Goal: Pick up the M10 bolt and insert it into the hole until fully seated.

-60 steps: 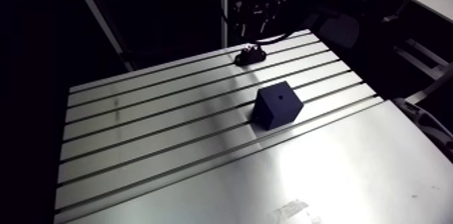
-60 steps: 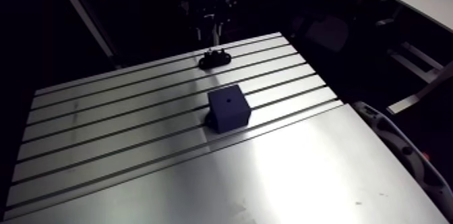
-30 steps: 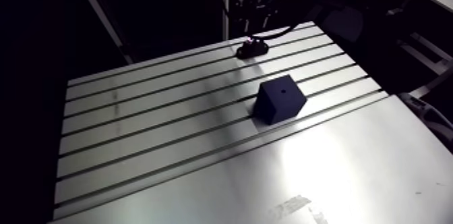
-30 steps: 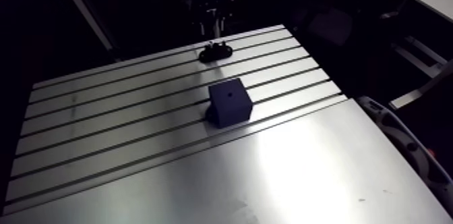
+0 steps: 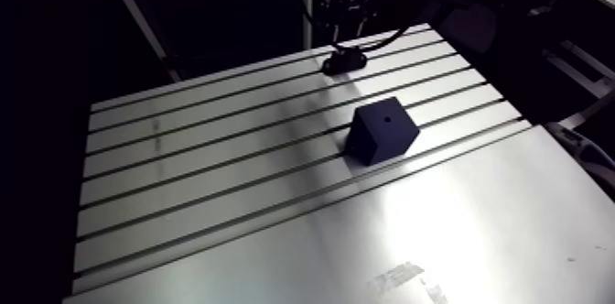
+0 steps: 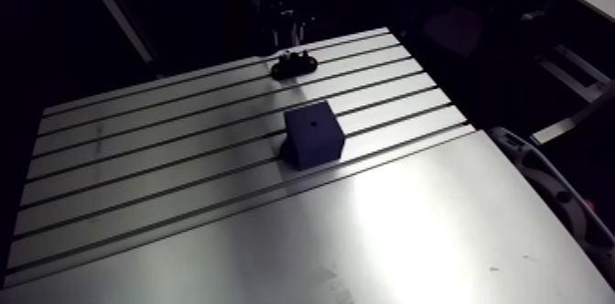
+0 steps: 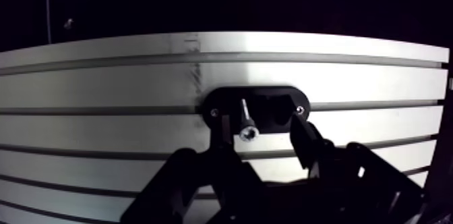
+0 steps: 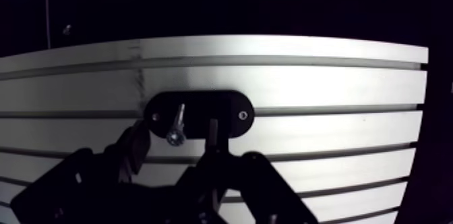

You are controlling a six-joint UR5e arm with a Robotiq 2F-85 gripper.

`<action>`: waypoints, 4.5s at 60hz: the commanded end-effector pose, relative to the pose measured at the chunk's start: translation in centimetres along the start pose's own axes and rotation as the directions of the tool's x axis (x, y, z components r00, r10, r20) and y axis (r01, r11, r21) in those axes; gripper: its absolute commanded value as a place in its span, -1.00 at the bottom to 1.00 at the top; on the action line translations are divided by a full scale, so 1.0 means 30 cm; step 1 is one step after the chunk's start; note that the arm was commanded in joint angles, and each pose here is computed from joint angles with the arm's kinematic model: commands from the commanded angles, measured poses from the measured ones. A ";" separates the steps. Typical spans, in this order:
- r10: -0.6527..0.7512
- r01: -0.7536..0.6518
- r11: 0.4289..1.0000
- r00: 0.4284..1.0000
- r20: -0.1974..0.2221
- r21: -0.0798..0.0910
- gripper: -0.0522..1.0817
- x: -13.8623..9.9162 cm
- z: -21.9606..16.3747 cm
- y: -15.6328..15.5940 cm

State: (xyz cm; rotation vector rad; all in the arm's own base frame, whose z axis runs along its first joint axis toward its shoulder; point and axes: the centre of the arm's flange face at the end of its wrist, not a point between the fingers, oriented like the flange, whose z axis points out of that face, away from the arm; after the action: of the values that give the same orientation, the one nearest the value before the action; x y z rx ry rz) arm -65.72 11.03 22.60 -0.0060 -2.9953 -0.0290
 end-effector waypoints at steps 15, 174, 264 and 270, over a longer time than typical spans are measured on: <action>0.002 -0.003 1.000 1.000 0.015 0.009 -0.10 -0.003 0.036 -0.001; 0.011 -0.012 1.000 0.999 0.051 0.024 0.57 -0.019 0.090 -0.013; 0.042 -0.045 0.999 0.996 0.072 0.031 0.99 0.022 -0.396 -0.016; 0.048 -0.056 0.997 0.987 0.154 0.052 0.99 0.014 -0.431 -0.015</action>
State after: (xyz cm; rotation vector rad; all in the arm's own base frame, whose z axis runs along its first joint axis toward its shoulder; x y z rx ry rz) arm -65.01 10.23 32.45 -0.0398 -3.0380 0.0103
